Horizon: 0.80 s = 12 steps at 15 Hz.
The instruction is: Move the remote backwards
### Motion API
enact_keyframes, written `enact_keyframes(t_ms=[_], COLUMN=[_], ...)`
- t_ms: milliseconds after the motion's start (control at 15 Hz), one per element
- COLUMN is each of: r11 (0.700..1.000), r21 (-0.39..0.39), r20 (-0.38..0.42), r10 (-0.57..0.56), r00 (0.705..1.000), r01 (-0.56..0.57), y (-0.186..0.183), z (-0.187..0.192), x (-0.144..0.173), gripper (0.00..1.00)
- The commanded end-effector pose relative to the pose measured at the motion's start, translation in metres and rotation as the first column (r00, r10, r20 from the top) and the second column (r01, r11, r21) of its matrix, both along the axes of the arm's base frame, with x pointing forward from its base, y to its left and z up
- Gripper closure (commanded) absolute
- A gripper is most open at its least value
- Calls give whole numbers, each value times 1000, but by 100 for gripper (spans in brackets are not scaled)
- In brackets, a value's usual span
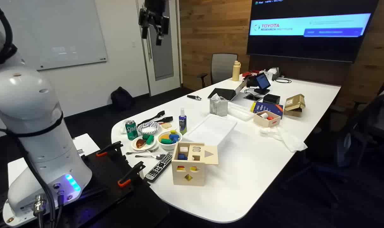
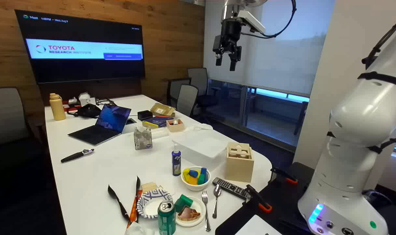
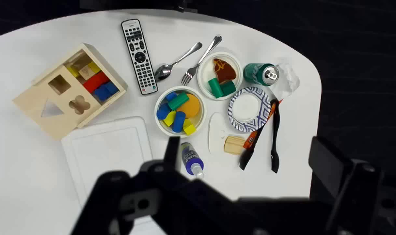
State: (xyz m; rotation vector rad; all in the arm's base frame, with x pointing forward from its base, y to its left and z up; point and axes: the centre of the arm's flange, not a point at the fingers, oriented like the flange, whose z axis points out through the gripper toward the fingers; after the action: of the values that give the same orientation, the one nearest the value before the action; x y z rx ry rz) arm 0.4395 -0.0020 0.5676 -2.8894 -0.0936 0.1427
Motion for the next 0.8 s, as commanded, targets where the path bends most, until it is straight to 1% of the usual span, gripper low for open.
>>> enact_keyframes(t_ms=[0, 67, 200, 333, 467, 600, 733], r11=[1000, 1000, 1000, 997, 991, 985, 978], r21=[0, 0, -13, -16, -17, -2, 9], r20=[0, 0, 24, 65, 88, 79, 68], r10=[0, 0, -27, -77, -129, -174, -211], r00=[1000, 1000, 999, 995, 988, 982, 975], r01=[0, 0, 27, 78, 131, 175, 211], y=[0, 0, -3, -14, -30, -46, -58], z=[0, 0, -23, -55, -102, -154, -202], x=[0, 0, 11, 23, 42, 56, 60], gripper=[0, 0, 0, 0, 0, 0, 0])
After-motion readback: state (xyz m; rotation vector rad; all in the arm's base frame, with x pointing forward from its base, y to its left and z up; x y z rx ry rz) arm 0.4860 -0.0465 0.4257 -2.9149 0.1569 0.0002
